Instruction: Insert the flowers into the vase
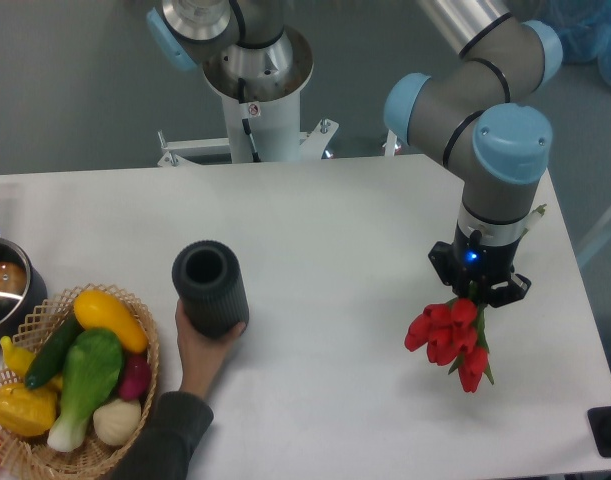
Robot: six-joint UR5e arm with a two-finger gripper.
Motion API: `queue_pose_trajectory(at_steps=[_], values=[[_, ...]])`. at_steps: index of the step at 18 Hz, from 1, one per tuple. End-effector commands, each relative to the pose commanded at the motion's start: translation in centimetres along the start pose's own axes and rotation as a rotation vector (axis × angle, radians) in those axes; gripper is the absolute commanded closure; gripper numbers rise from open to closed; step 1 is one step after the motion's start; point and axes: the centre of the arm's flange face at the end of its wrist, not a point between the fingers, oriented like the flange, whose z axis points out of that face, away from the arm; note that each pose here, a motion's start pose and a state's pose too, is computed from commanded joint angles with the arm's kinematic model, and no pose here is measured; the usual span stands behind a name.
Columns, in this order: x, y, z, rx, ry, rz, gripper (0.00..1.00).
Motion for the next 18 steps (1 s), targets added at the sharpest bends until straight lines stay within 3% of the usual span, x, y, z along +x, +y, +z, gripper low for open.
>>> queue_pose_trajectory(at_steps=[10, 14, 18], values=[[-0.1, 0.0, -0.2, 0.036, 0.003, -0.011, 1.0], [-0.2, -0.5, -0.8, 0.173, 0.028, -0.031, 1.0], [-0.1, -0.9, -4.9, 0.41, 0.047, -0.105, 1.0]])
